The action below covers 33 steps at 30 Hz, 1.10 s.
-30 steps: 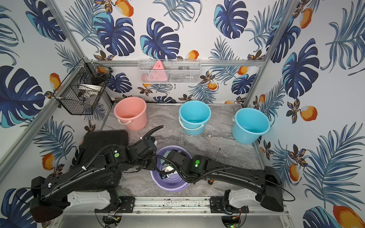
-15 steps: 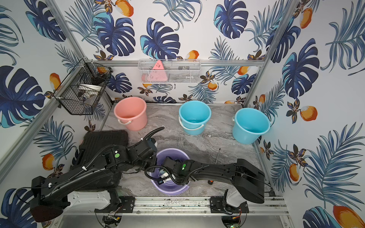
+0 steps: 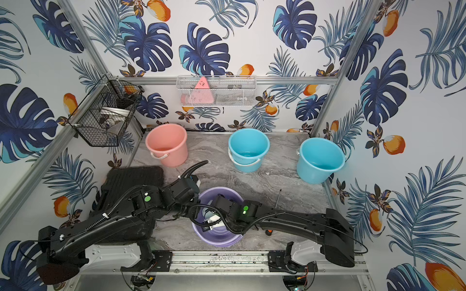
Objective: Wipe the inside of the bucket with a cloth
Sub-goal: Wipe the dirt from the bucket.
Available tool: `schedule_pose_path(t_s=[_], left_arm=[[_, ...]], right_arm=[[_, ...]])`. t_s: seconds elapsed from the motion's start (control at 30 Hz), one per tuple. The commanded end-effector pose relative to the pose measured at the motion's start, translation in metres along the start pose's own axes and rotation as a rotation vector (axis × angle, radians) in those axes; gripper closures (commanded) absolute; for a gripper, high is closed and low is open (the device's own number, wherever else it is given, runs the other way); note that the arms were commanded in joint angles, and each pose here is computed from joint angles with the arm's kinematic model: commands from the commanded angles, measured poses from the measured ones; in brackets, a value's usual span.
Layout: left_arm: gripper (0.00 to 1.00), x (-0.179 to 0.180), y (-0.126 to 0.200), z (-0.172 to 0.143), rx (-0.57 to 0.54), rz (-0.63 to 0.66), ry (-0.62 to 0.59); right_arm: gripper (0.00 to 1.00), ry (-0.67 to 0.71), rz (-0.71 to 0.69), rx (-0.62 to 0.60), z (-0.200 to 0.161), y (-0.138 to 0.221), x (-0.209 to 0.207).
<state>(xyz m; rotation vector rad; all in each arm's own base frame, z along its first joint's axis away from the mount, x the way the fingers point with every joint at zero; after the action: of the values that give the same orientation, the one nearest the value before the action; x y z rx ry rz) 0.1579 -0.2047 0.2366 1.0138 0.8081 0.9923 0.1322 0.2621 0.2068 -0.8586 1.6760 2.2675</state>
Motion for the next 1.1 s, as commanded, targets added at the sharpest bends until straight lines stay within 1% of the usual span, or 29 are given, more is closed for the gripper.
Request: schedule_pose_path(t_s=[0.0, 0.1, 0.2, 0.3, 0.47, 0.57, 0.63, 0.73, 0.8, 0.97, 1.07], left_arm=[[1.0, 0.002, 0.002, 0.004, -0.039, 0.014, 0.01], [1.0, 0.003, 0.003, 0.003, -0.043, 0.018, 0.012], [1.0, 0.003, 0.003, 0.003, -0.044, 0.016, 0.013], [1.0, 0.003, 0.003, 0.004, -0.047, 0.021, 0.013], [1.0, 0.005, 0.006, 0.004, -0.059, 0.027, 0.018], [1.0, 0.004, 0.006, 0.004, -0.061, 0.025, 0.018], [1.0, 0.004, 0.006, 0.005, -0.061, 0.027, 0.016], [1.0, 0.005, 0.005, 0.004, -0.061, 0.025, 0.019], [1.0, 0.005, 0.005, 0.003, -0.06, 0.025, 0.022], [1.0, 0.006, 0.007, 0.003, -0.068, 0.028, 0.027], [1.0, 0.007, 0.008, 0.002, -0.069, 0.027, 0.03]], right_arm=[[1.0, -0.023, 0.053, -0.003, -0.009, 0.025, 0.002], [1.0, -0.064, 0.036, -0.061, -0.011, 0.05, -0.004], [1.0, -0.116, 0.048, -0.102, -0.012, 0.074, -0.01], [1.0, -0.211, 0.06, -0.117, -0.012, 0.098, -0.019], [1.0, -0.457, 0.052, -0.143, -0.013, 0.126, -0.031], [1.0, -0.674, 0.05, -0.17, -0.01, 0.136, -0.039], [1.0, -0.818, 0.04, -0.161, -0.009, 0.138, -0.044], [1.0, -1.03, 0.021, -0.094, -0.009, 0.136, -0.049], [1.0, -1.164, 0.018, -0.008, -0.01, 0.133, -0.052], [1.0, -1.36, 0.116, 0.245, -0.007, 0.119, -0.048], [1.0, -1.443, 0.197, 0.322, -0.004, 0.113, -0.044]])
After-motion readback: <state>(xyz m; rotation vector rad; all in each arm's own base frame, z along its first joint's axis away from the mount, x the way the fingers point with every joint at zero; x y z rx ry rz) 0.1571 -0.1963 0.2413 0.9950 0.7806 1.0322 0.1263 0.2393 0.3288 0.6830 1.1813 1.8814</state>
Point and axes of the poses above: each gripper's point midway between its finger pads, its own y axis back along the fingers, its own x axis along the line the jaws close on, z = x × y, the point moved 8 cm from there along y, back along the fingers, and after that the axes turned 11 degrees about -y, right-handed, at the moved point
